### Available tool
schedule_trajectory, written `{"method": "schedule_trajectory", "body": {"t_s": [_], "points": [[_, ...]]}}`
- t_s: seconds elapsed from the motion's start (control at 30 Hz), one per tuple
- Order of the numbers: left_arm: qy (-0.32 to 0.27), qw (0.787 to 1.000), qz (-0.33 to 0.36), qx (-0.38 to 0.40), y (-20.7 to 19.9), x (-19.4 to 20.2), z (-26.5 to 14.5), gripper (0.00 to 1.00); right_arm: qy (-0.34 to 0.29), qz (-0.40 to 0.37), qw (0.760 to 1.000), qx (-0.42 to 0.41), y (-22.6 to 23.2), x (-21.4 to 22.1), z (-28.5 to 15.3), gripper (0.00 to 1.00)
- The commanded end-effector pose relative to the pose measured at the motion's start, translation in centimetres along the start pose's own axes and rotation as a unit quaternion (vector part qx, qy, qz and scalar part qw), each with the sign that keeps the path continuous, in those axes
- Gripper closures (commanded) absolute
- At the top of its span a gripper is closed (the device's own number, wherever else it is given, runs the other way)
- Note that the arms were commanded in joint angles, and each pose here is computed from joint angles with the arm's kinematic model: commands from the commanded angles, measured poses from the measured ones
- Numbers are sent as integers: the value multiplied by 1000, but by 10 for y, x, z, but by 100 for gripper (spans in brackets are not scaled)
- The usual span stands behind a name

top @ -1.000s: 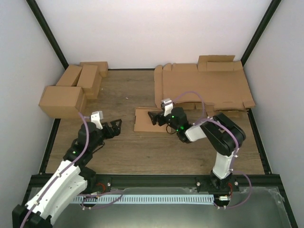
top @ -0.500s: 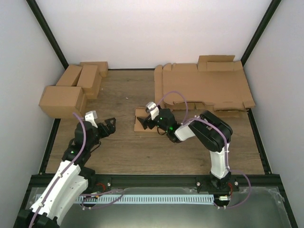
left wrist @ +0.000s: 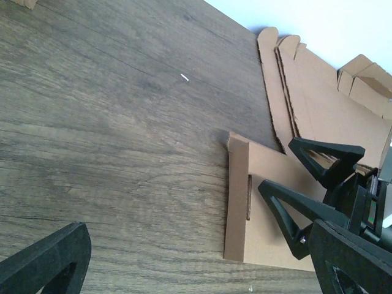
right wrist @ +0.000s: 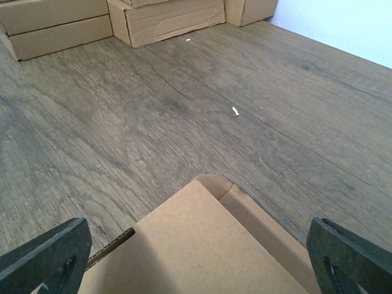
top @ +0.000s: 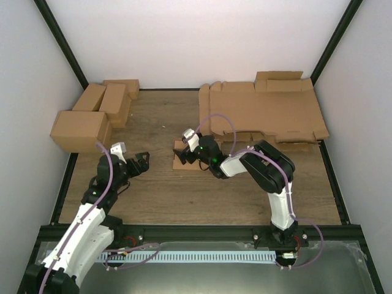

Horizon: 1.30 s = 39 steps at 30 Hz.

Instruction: Fold the paper box

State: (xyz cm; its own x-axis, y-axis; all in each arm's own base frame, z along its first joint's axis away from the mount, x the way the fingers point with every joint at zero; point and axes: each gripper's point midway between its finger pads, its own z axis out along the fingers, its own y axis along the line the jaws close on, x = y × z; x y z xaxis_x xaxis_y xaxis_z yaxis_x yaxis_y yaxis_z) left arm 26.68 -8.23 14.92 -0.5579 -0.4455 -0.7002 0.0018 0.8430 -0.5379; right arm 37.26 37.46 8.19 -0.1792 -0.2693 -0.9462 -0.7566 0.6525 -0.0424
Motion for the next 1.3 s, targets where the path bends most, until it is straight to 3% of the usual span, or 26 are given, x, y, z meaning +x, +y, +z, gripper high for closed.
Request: {"method": "schedule_trajectory", "body": {"t_s": [0.0,0.3,0.5,0.63,0.87,1.27], "points": [[-6,1000,8,8,-1,-2,1,0,-12,-12,1000,-1,3,-12,3,0],[-8,1000,11,3,1,-4,1,0,5,-9,1000,2,2,-7,11,0],[-10,1000,14,0,2,-7,1,0,54,-2,997,-59,17,-21,58,0],[-9,1000,15,-3,3,-7,2,0,36,-6,994,-99,29,-37,72,0],[10,1000,13,2,4,-2,11,0,-56,-36,993,-97,42,-79,-3,0],[105,992,15,62,-15,8,53,0,-33,70,997,15,-19,-75,-109,0]]}}
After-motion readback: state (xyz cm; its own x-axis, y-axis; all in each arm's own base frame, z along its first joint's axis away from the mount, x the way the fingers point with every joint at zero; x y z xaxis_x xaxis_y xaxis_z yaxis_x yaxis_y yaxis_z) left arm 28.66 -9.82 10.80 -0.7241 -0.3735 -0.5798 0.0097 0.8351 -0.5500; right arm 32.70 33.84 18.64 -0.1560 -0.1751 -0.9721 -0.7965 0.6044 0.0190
